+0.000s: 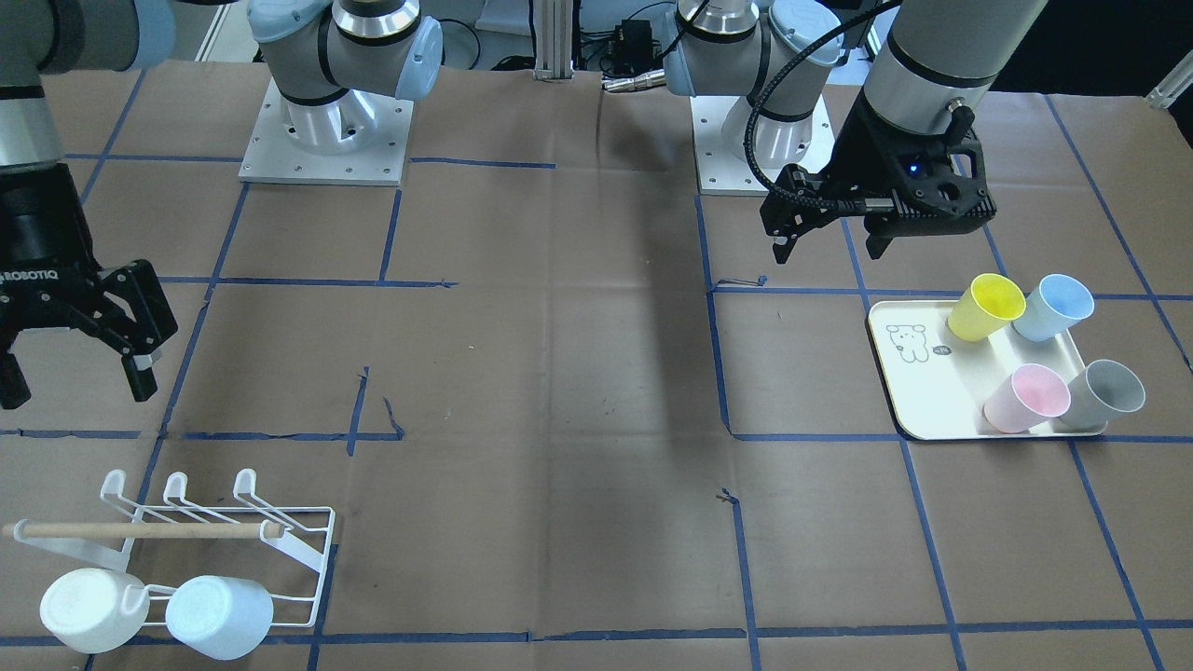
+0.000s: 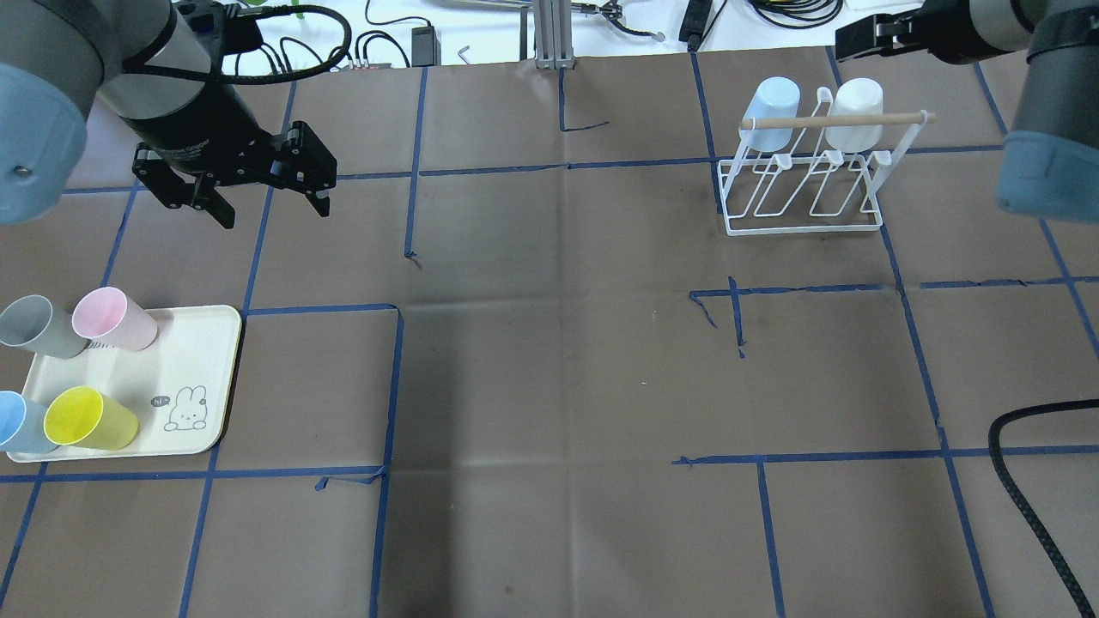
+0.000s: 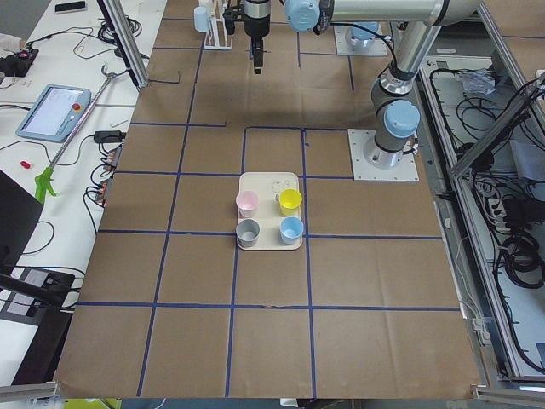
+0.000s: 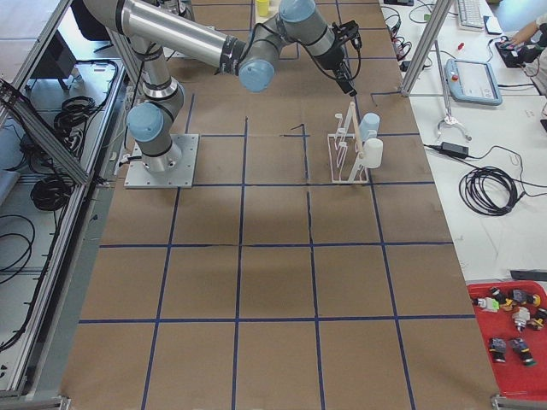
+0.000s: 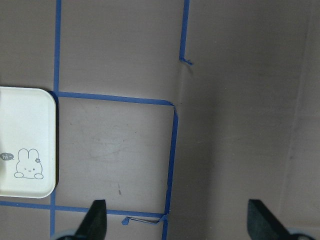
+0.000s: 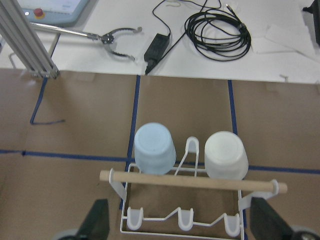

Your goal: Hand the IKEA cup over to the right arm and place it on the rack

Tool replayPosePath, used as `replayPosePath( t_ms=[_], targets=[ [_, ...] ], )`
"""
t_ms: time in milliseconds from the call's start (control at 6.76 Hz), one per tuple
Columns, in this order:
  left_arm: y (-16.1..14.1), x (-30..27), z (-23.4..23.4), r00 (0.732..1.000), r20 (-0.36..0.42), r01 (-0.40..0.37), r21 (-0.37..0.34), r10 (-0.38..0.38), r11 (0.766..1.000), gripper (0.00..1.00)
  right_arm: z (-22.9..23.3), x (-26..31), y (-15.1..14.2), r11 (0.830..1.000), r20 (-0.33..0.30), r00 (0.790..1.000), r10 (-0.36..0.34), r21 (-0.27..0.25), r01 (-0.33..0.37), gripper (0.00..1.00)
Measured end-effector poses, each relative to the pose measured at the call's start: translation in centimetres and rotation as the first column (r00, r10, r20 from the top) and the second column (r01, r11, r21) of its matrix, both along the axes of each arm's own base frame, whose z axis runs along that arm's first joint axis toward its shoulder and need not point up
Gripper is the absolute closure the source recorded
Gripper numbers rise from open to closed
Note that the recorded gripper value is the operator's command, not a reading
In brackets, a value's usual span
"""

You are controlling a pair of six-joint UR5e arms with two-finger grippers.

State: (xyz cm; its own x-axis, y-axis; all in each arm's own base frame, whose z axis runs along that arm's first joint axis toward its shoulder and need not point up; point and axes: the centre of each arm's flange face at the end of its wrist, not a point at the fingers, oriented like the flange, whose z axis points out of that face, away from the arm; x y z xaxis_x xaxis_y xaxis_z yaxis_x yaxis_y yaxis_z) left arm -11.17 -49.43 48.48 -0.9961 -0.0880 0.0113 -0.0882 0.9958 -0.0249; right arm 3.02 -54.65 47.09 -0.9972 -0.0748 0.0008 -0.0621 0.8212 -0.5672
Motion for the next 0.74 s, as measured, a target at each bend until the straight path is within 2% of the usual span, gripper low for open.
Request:
replayPosePath(
  t_ms=[148,444,740],
  targets=[
    [0.0,0.0,0.0,1.0,0.0,0.0,0.0,0.0,1.0,0.01,0.6,1.1,1.9,0.996,0.003,1.0,-0.007,0.086,0.007,0.0],
    [0.0,0.0,0.0,1.0,0.0,0.0,0.0,0.0,1.0,0.01,0.9,3.4,5.2,0.967,0.045,0.997,-0.069,0.249,0.056,0.0],
    [0.0,0.0,0.1,1.0,0.0,0.0,-0.001,0.0,1.0,0.01,1.3,7.0,7.1,0.947,0.011,0.998,-0.063,0.318,0.056,0.0]
  ],
)
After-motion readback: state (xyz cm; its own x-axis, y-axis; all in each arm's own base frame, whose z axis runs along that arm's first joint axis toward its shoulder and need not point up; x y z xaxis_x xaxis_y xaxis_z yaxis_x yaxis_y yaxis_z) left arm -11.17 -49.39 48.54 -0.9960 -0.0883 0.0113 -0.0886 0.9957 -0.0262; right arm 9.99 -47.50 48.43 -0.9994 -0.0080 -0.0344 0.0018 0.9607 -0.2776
